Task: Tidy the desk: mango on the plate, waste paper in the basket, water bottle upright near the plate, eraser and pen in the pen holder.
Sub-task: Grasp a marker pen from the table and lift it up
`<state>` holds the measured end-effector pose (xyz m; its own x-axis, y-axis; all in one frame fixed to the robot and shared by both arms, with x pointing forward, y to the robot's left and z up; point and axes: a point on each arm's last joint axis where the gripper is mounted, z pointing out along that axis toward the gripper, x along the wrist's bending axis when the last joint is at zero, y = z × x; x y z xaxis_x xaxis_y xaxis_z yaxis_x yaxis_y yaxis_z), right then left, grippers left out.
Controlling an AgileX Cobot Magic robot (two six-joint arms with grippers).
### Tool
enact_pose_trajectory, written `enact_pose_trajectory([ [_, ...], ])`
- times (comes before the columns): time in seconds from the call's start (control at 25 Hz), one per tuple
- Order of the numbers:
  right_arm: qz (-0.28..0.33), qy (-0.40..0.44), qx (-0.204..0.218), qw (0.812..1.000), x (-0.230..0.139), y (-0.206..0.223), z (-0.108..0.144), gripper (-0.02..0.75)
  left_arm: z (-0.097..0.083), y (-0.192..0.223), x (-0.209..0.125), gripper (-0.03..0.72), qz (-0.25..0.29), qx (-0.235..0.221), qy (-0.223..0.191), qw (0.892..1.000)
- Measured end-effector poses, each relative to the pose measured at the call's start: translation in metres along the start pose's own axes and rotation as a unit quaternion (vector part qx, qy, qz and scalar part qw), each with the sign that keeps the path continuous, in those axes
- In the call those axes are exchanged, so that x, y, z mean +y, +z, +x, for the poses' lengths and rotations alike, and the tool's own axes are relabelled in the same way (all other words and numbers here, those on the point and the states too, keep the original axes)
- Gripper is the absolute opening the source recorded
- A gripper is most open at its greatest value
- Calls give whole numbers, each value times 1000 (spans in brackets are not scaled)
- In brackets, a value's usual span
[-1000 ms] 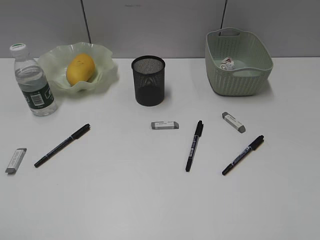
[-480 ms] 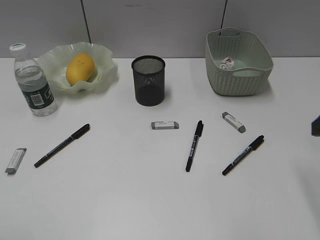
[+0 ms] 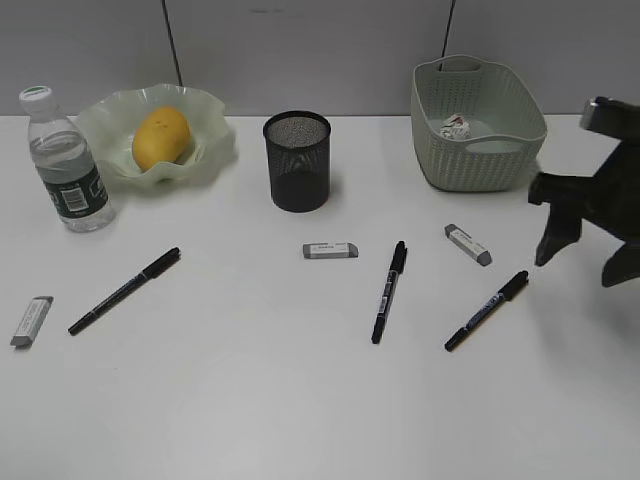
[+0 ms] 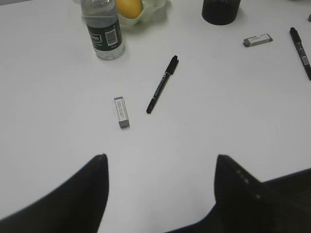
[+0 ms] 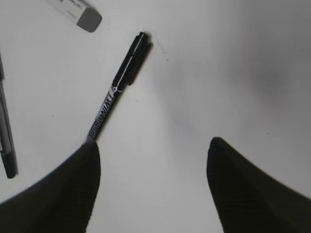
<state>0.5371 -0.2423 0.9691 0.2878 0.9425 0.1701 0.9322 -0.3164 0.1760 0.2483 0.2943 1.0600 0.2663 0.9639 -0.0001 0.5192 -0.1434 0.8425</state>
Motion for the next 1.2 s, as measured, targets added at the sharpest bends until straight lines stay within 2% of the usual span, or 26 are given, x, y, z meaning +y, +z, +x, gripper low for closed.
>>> enact_pose_trajectory([
  [0.2,23,26,-12,999,8,29,26,538,0,0,0,511,0,0,0,1000],
  [0.36,23,54,-26,998,18,45,37,535,0,0,0,507,0,0,0,1000],
  [0.8,50,100,-71,991,21,85,33,510,0,0,0,501,0,0,0,1000],
  [1.2,51,115,-77,989,25,105,34,449,0,0,0,501,0,0,0,1000],
])
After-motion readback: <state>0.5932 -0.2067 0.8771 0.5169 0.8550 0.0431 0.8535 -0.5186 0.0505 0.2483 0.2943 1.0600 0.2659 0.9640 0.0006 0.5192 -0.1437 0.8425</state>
